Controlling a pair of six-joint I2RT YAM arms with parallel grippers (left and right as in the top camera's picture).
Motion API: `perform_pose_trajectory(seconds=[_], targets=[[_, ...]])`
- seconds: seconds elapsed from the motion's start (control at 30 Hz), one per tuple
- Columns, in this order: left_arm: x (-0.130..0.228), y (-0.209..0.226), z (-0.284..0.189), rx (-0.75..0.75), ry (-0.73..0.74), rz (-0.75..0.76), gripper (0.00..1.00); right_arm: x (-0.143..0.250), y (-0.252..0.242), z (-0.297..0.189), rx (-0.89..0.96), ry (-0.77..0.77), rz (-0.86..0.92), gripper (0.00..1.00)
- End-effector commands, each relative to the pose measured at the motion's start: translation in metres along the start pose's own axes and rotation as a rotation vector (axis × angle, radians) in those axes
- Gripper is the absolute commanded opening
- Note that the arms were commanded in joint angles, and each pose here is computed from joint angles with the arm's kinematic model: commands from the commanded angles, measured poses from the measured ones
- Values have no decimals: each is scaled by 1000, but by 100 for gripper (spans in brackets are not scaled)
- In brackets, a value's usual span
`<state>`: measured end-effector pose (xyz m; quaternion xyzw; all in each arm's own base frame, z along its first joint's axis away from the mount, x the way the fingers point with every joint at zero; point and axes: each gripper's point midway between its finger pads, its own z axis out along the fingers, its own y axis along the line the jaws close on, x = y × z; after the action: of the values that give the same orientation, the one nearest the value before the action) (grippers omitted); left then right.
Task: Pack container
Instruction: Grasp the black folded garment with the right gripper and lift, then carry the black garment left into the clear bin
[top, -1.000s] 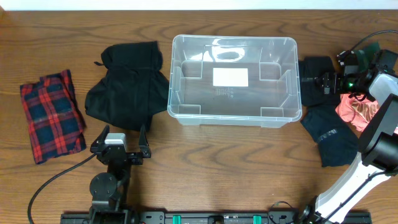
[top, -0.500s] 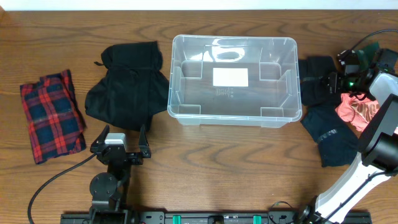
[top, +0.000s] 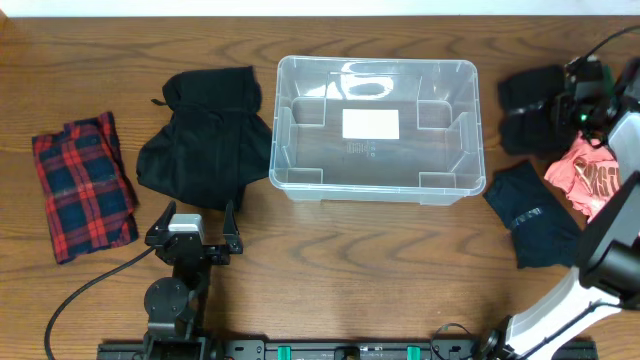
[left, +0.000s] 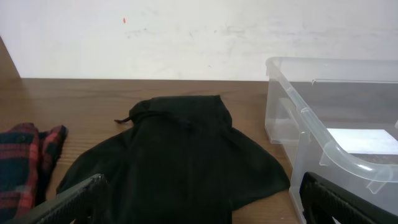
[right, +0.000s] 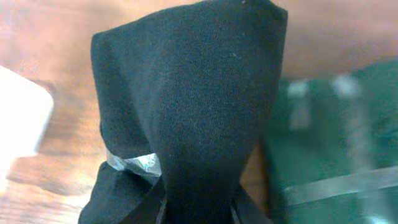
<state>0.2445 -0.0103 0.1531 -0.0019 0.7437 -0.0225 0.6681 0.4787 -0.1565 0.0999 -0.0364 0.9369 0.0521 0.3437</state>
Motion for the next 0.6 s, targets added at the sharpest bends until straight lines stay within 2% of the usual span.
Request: perform_pose_trajectory(seconds=[0.0, 0.1, 0.37, 0.5, 0.57], targets=[[17, 4, 1, -25, 48, 9, 98, -55, 16, -40, -2, -150, -26, 13], [17, 4, 1, -25, 48, 9, 98, -69, 26, -54, -20, -196, -24, 3], [17, 4, 1, -25, 48, 9, 98, -130, 69, -118, -88, -411, -8, 2], [17, 4, 1, -25, 48, 9, 98, -160, 101, -157, -143, -522, 79, 12], [17, 4, 1, -25, 48, 9, 98, -167, 121, -170, -181, -544, 97, 4]])
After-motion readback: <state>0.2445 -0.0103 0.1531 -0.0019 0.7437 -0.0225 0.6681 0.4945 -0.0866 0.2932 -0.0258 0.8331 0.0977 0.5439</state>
